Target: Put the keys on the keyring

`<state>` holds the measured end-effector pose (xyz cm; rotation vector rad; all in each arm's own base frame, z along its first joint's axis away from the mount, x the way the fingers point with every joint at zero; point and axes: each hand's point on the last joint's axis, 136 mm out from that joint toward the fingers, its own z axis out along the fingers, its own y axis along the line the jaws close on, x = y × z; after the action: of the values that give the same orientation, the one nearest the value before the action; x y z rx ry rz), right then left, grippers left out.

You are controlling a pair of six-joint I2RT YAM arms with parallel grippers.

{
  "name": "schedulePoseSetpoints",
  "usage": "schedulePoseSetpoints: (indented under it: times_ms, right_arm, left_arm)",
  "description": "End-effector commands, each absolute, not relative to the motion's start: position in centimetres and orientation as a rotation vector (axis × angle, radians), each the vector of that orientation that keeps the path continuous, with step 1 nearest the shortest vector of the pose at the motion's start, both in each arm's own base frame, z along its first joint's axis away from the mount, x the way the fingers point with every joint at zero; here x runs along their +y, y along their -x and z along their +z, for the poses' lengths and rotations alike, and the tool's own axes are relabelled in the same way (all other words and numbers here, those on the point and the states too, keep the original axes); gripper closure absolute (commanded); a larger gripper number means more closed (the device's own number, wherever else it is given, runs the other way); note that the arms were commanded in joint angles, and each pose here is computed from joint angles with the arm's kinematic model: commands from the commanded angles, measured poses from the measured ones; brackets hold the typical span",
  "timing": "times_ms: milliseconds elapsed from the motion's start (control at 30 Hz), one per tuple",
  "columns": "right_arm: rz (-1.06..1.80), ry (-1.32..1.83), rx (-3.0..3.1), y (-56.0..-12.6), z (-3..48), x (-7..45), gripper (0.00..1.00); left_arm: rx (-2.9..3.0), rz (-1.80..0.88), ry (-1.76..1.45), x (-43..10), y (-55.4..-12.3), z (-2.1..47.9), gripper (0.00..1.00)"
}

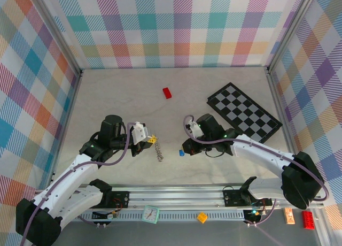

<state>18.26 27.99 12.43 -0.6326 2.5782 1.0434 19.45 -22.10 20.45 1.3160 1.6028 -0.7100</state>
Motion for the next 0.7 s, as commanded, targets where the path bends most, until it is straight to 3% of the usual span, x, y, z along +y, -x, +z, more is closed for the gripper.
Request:
schedulePoseSetpoints:
  times_ms: [0,667]
  right_arm:
    - [1.107,0.803,2.440,-17.8,15.3,29.5,1.00]
    - [1.208,1.117,1.959,-18.3,23.7,35.0,1.00]
  left_arm:
    - [1.553,-0.762,-1.329,-22.8,-18.8,21.1,1.00]
    - [1.584,-0.846,-1.284,-23.6,-18.8,21.3,1.00]
